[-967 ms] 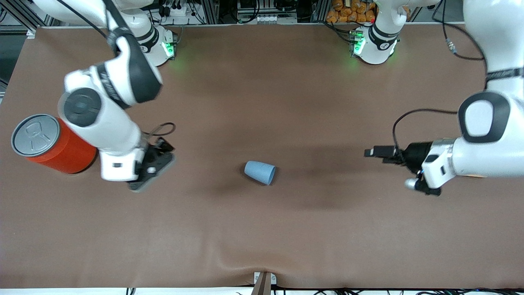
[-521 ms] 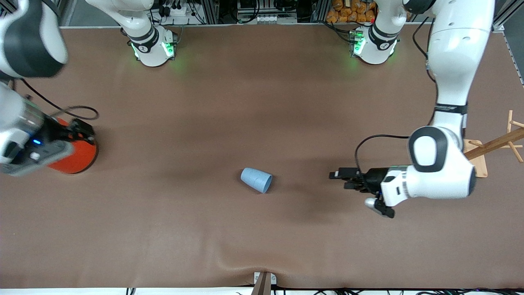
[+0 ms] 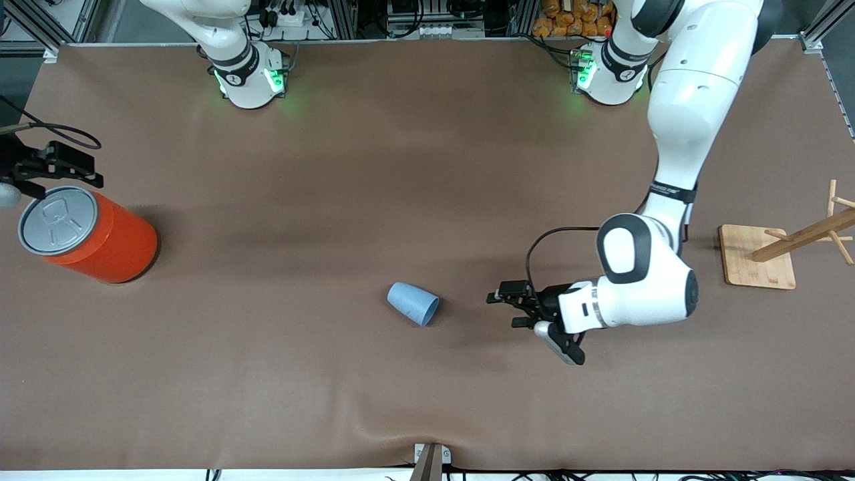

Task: Flip cup
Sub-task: 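Move the left gripper down to the rim of the lying cup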

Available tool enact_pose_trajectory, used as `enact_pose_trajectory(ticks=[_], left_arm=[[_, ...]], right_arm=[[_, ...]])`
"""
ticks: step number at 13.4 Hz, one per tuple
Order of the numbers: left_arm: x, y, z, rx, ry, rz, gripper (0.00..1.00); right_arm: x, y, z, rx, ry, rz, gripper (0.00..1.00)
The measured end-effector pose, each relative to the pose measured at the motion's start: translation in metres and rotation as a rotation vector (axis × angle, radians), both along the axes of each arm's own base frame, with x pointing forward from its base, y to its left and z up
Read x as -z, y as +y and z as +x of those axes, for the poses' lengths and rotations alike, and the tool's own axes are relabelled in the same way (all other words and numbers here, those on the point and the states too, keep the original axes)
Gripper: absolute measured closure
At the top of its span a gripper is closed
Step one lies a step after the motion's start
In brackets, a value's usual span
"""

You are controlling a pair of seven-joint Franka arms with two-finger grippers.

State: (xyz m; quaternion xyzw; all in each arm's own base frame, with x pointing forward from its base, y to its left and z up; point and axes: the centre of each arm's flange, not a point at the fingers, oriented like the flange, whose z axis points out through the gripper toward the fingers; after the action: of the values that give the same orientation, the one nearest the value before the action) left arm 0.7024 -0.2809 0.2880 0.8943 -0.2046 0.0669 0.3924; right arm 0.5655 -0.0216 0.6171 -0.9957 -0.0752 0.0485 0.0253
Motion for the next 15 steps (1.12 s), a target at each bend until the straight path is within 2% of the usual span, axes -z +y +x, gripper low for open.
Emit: enact_pose_trajectory(ticks=[3,5,9,15], left_arm=[[0.018,-0.018,-0.002,-0.016,-0.023,-0.020,0.00],[0.037,-0.036,-0.007,-0.040,-0.016,-0.057,0.00],[0.047,-0.063,-0.010,-0.061,-0.049,-0.058,0.00],[0.053,-0.071,-0.007,-0.071,-0.069,-0.059,0.00]], right_arm=[[-0.016,0.031,-0.005,0.029,0.000,-0.017,0.00],[-0.027,0.021,-0.010,0.052,-0.019,-0.019,0.00],[-0.052,-0.005,-0.030,0.153,-0.043,-0.021,0.00],[-0.050,0.000,-0.030,0.203,-0.036,-0.025,0.00]])
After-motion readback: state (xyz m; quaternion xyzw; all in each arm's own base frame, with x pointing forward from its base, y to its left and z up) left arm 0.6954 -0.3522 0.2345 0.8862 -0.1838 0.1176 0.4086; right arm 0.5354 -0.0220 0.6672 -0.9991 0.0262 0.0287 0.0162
